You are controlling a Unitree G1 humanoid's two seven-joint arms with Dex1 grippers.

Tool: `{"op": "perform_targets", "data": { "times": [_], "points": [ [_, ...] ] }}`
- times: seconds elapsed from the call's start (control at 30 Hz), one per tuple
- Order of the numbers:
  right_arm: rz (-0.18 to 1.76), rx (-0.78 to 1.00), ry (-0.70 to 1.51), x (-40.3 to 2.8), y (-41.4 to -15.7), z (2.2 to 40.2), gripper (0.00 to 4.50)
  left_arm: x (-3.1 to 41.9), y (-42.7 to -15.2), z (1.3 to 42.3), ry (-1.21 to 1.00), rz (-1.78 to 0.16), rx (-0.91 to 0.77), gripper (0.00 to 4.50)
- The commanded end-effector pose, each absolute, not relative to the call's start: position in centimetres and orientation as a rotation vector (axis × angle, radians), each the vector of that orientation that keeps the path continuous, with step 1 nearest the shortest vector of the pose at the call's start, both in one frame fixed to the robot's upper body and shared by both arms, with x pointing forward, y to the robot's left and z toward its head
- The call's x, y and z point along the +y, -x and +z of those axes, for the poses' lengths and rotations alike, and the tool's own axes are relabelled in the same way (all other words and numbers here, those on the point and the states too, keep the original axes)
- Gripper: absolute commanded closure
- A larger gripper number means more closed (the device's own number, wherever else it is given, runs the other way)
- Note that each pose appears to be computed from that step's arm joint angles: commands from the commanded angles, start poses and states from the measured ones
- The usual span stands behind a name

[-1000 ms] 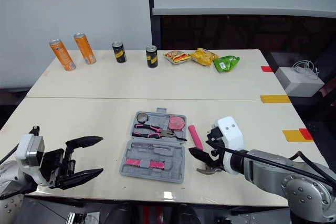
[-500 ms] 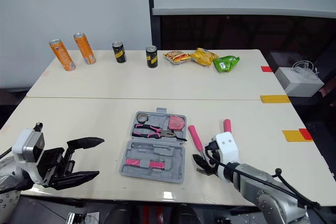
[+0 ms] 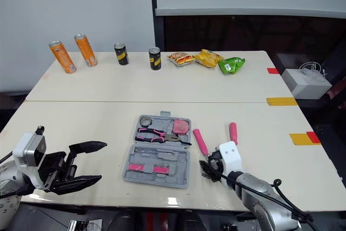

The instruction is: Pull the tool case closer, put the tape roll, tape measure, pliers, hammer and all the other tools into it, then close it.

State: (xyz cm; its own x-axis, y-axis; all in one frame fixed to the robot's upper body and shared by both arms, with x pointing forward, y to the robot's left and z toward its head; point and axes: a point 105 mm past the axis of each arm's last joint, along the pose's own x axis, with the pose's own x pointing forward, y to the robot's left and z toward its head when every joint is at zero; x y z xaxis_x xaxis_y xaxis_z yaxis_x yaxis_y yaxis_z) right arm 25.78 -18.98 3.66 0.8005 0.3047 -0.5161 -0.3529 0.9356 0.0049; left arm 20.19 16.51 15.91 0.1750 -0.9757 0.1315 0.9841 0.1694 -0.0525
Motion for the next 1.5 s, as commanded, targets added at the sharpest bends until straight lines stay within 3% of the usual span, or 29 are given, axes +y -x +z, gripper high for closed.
{"op": "perform_targets", "data": {
  "times": [0.03, 0.2, 0.57, 0.8, 0.93, 1.27, 1.5],
  "points": [
    [0.362, 0.575, 0.103, -18.8, -25.3, 2.3, 2.80, 16.7, -20.0, 16.5, 0.112, -1.403, -0.092, 0.00],
    [0.364, 0.585, 0.130, -18.9, -25.0, 1.5, 4.46, 16.9, -19.9, 16.3, 0.102, -1.407, -0.081, 0.00],
    [0.381, 0.525, 0.105, -19.5, -25.5, 2.4, 4.46, 17.8, -19.3, 16.1, 0.098, -1.460, -0.042, 0.00],
    [0.406, 0.429, 0.062, -20.6, -26.1, 5.3, 4.46, 17.8, -19.4, 16.0, 0.119, -1.461, -0.041, 0.00],
    [0.473, 0.358, 0.079, -20.9, -25.9, 8.3, 4.46, 17.9, -19.7, 15.9, 0.099, -1.423, -0.069, 0.00],
    [0.633, 0.306, 0.164, -20.1, -25.9, 11.4, 4.46, 17.9, -20.1, 15.8, 0.071, -1.394, -0.117, 0.00],
    [0.937, 0.334, 0.369, -17.1, -24.7, 14.3, 4.46, 19.5, -19.6, 16.3, 0.115, -1.399, -0.127, 0.00]
  ]
}}
